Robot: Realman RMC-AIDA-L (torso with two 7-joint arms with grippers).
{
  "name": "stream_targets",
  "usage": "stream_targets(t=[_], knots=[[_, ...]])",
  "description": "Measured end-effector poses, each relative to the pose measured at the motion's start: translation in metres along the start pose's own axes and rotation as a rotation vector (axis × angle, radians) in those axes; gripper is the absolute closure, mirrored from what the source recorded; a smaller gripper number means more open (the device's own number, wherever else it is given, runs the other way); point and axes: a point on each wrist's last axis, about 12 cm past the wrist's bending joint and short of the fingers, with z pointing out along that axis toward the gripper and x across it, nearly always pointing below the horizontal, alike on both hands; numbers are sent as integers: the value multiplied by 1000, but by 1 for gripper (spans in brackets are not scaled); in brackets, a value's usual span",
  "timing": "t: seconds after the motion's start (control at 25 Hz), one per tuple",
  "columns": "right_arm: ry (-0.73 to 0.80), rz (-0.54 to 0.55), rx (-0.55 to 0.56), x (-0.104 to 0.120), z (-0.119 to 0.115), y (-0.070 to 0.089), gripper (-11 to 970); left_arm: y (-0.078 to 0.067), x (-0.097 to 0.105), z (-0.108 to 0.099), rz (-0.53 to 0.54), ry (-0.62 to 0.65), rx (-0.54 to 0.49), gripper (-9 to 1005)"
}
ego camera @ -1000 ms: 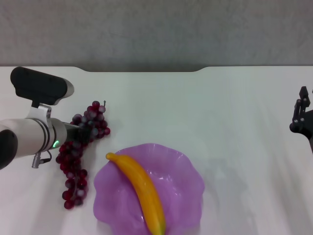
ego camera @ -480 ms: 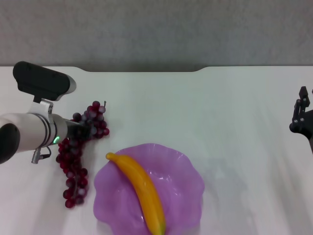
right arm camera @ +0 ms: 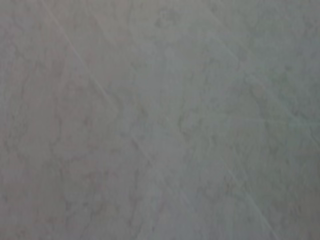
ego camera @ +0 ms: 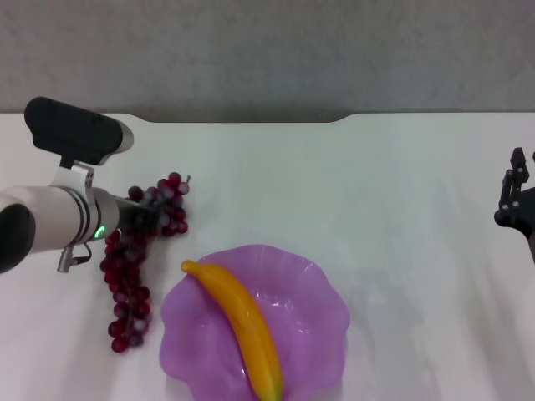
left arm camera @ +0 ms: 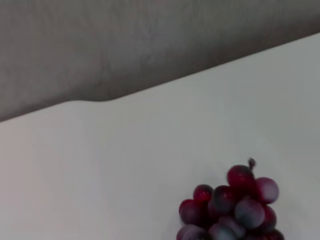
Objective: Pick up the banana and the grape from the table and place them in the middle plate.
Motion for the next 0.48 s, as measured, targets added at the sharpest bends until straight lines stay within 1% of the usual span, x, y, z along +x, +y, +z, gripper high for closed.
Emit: stream_targets(t=[0.2,0.48], knots=[[3,0,1,0,0,0,751,0,-10,-5,-1,-27,6,814],[5,1,2,1,0,0,751,10,-29,-19,0,-77,-24,824]])
